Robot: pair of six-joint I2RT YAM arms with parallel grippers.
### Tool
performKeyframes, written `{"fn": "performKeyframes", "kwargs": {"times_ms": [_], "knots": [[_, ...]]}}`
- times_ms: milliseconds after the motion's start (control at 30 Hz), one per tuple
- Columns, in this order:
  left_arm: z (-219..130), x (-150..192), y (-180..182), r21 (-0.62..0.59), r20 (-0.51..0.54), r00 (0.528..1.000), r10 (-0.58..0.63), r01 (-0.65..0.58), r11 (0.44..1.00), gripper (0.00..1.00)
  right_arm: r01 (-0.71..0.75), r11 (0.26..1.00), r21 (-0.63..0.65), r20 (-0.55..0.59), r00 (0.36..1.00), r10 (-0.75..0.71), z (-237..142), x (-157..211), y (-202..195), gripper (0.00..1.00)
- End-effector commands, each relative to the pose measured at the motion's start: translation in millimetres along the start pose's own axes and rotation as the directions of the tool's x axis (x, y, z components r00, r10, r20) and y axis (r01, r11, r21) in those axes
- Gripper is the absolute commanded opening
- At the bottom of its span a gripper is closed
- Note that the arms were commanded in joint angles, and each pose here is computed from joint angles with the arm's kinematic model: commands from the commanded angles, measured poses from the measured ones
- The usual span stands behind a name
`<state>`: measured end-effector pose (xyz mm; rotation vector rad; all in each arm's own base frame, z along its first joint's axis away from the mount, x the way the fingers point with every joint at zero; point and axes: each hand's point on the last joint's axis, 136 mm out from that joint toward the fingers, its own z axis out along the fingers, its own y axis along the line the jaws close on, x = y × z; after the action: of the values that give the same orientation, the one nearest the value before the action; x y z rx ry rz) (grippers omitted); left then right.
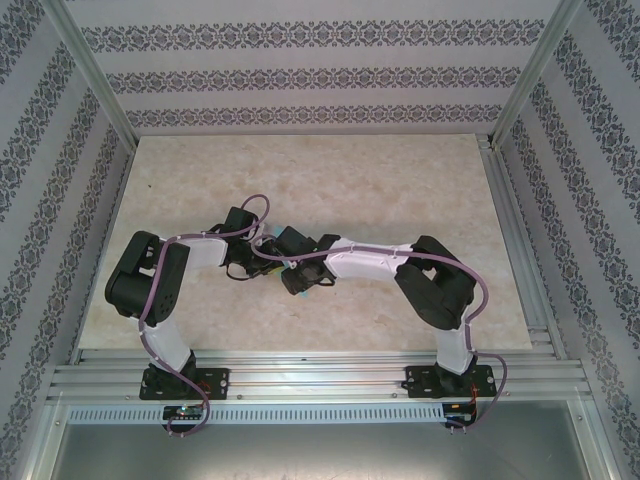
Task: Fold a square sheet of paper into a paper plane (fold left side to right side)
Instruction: Fourth fold the wing at the center of the table.
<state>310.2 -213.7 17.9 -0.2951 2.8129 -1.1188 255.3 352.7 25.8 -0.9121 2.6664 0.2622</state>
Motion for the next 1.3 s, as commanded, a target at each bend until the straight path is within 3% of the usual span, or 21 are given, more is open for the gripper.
{"fn": "performKeyframes", "kwargs": {"times_ms": [0,200,600,967,1267], "knots": [[6.7,0.6,4.5,-0.041,-0.003,1.000,0.018,-0.018,0.999,0.08,0.019,0.999,0.030,0.012,1.000,-0.019,-0.3,-6.6,0.3,0.44],[5.9,-0.6,3.6,-0.042,0.000,1.000,0.020,-0.020,0.999,0.08,0.012,0.999,0.048,0.026,1.000,-0.013,-1.1,-6.9,-2.0,0.45],[5.2,0.0,4.0,-0.046,-0.002,1.000,0.022,-0.023,0.999,0.08,0.000,1.000,0.013,0.017,1.000,0.000,3.2,-5.9,1.8,0.22],[4.9,2.0,5.5,-0.050,-0.007,1.000,0.024,-0.024,0.998,0.08,-0.067,0.980,-0.188,0.054,0.995,0.078,0.4,-11.8,9.2,0.09],[-4.7,4.0,-0.3,-0.051,-0.005,0.999,0.054,-0.054,0.997,0.11,-0.132,0.931,-0.339,0.075,0.983,0.167,-8.2,-14.5,-2.2,0.09]]}}
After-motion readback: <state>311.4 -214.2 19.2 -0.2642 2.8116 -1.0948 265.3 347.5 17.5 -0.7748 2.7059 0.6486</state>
